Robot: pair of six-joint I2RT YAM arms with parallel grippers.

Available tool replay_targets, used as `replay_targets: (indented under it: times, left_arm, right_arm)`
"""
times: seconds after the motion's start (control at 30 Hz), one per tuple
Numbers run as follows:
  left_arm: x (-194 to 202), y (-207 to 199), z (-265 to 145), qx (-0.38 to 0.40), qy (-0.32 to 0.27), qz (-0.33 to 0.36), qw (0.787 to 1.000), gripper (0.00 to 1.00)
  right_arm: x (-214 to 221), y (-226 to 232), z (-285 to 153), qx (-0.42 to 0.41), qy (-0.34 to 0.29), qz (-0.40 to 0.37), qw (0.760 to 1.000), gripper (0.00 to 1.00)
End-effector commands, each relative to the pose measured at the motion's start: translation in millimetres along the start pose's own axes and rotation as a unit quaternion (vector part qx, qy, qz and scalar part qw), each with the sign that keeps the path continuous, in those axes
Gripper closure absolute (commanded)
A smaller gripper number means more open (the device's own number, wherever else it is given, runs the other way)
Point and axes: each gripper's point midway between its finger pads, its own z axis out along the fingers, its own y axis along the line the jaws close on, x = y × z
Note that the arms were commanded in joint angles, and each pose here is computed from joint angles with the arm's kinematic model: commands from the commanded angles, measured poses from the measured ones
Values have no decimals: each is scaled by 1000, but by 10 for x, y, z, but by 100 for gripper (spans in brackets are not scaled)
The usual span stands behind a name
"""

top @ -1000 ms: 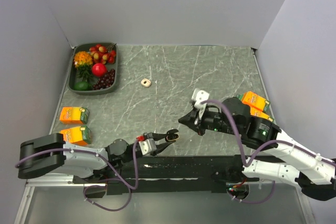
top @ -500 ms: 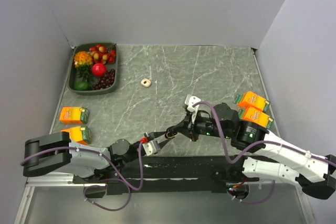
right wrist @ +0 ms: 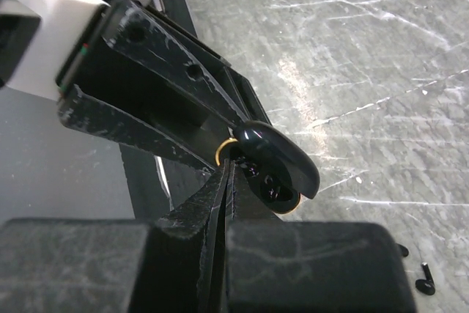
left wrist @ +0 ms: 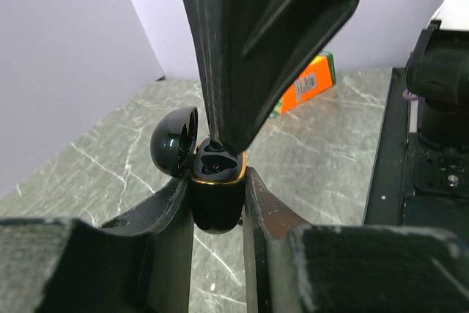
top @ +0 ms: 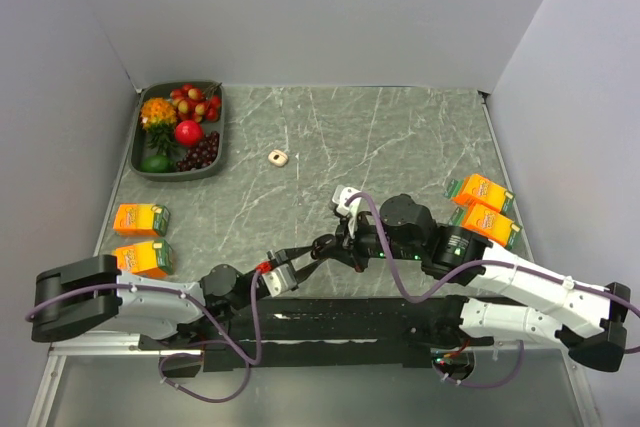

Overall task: Insert the wireless bluetooth earbuds into the charging case
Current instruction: Open the charging case.

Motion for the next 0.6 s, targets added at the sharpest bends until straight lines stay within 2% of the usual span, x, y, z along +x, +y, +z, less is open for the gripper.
replay_targets:
  times: [0.0, 0.57]
  left_arm:
    - [-777, 221, 37, -40, -144, -12, 989, 99]
    - [-693, 64, -57, -13, -130, -5, 991, 99]
  right_arm:
    - [-130, 33, -14, -4, -14, -13, 1000, 100]
    - [-265, -26, -25, 14, -29, -20, 999, 100]
